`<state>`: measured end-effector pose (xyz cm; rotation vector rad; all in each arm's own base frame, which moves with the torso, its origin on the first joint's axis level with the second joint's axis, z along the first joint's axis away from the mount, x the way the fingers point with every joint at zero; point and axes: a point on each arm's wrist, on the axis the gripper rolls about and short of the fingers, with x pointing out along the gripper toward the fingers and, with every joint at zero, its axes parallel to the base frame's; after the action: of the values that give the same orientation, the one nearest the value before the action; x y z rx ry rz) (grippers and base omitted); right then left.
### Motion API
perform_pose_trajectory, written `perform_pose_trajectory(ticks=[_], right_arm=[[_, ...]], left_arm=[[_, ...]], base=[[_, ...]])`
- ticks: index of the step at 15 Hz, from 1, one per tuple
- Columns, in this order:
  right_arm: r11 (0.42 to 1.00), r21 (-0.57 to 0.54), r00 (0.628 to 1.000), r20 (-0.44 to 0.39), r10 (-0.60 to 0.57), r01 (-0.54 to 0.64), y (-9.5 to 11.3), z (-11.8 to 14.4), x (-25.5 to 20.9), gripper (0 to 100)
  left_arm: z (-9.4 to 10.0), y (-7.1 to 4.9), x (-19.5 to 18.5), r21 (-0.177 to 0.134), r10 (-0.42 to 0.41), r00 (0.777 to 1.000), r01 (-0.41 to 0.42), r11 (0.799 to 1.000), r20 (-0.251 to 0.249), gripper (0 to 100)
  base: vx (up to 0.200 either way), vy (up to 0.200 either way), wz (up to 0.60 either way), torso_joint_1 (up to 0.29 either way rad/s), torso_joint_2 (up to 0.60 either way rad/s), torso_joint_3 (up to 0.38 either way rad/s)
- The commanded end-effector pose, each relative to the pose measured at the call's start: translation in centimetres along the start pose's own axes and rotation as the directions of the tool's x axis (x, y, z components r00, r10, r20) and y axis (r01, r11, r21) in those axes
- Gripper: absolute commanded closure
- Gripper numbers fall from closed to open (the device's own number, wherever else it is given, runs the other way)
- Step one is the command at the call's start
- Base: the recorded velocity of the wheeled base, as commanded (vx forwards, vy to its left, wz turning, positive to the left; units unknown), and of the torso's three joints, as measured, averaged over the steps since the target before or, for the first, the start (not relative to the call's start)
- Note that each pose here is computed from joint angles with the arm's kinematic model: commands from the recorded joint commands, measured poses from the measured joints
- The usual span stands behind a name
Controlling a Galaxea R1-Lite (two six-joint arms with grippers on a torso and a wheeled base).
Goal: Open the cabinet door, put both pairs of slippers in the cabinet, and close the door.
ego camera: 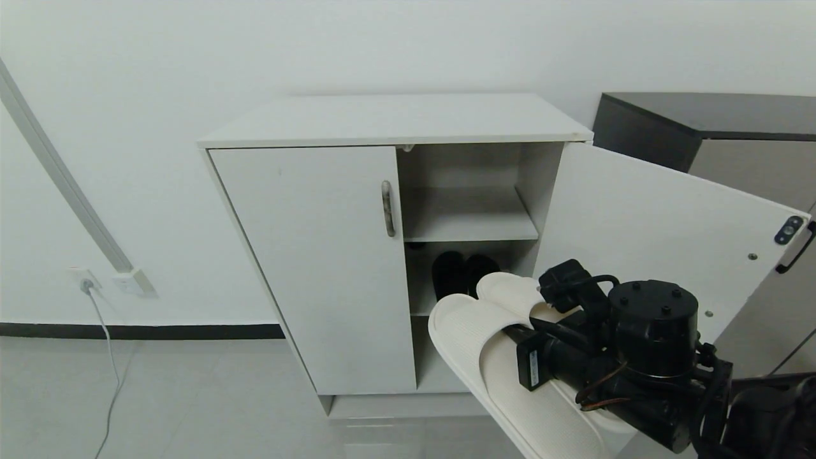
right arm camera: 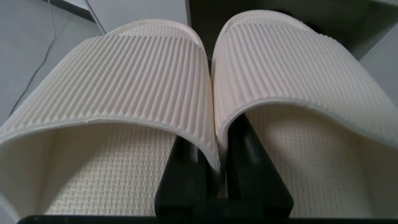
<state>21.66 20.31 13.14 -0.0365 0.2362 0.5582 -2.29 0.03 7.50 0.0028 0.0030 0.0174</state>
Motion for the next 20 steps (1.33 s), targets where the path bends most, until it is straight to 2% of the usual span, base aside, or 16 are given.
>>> perform_pose_trajectory(ticks=[1, 9, 20], right_arm=[[1.000, -0.001, 1.000, -0.002, -0.001, 0.001, 0.01, -0.06, 0.01, 100], [1.000, 0.000, 1.000, 0.010, 0.001, -0.001, -0.01, -0.30, 0.00, 100], [1.000, 0.001, 1.000, 0.017, 0.007, -0.007, 0.04, -0.71, 0.12, 100]], left_arm=[[0.00, 0.00, 0.01, 0.000, 0.001, 1.000, -0.001, 1.000, -0.002, 100], [0.00, 0.00, 0.01, 0.000, 0.001, 1.000, -0.001, 1.000, -0.002, 100], [0.00, 0.00, 0.01, 0.002, -0.001, 1.000, 0.001, 1.000, -0.002, 100]], base=[[0.000, 0.000, 0.00, -0.100, 0.45, 0.354], [0.000, 0.000, 0.00, -0.042, 0.43, 0.378], [0.000, 0.000, 0.00, 0.001, 0.03, 0.029]])
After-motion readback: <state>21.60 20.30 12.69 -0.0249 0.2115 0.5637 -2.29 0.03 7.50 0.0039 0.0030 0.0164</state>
